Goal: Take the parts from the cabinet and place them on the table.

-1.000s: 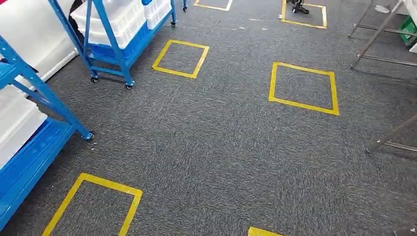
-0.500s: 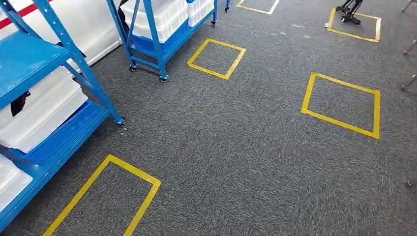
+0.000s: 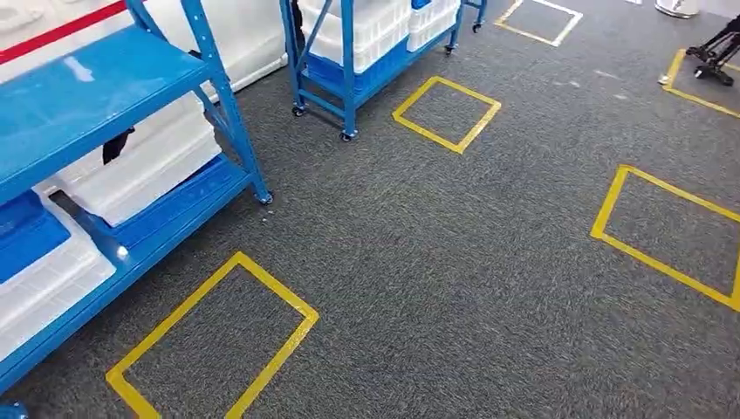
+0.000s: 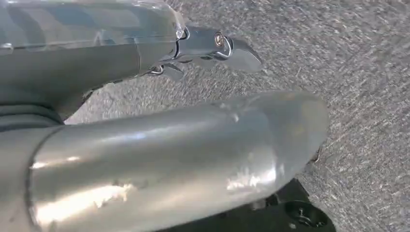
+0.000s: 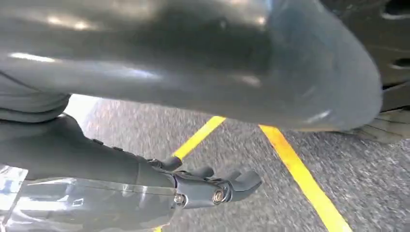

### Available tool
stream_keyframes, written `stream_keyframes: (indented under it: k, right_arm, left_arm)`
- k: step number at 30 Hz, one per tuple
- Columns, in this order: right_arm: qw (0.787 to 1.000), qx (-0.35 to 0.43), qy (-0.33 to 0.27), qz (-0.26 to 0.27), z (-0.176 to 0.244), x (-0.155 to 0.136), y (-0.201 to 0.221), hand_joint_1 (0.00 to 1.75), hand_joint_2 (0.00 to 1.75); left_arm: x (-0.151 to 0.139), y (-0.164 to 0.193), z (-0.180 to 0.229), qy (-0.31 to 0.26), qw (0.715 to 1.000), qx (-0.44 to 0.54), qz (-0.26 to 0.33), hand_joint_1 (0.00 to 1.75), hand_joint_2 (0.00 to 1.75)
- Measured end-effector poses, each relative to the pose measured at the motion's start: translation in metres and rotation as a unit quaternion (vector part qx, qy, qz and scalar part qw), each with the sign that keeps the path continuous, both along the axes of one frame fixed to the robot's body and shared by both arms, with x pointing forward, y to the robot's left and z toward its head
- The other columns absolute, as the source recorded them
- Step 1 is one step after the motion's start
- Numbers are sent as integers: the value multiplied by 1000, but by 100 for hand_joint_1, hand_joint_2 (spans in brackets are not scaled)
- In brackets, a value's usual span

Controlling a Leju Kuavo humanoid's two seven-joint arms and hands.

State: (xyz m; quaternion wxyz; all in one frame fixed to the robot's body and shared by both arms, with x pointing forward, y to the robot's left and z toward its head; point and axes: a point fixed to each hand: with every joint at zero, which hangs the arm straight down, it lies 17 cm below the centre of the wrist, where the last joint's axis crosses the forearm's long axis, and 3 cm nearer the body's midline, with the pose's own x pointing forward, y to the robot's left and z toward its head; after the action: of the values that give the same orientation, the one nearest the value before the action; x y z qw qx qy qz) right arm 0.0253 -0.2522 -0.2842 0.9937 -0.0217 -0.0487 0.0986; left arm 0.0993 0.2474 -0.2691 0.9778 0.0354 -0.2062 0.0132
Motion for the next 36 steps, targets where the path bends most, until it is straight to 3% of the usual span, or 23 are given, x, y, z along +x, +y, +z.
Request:
stream_keyframes:
  k: [36]
  right_arm:
    - [1000, 11, -2, 7, 1, 3, 12, 0, 0]
  left_arm:
    - [-6, 10, -2, 4, 1000, 7, 0, 0, 0]
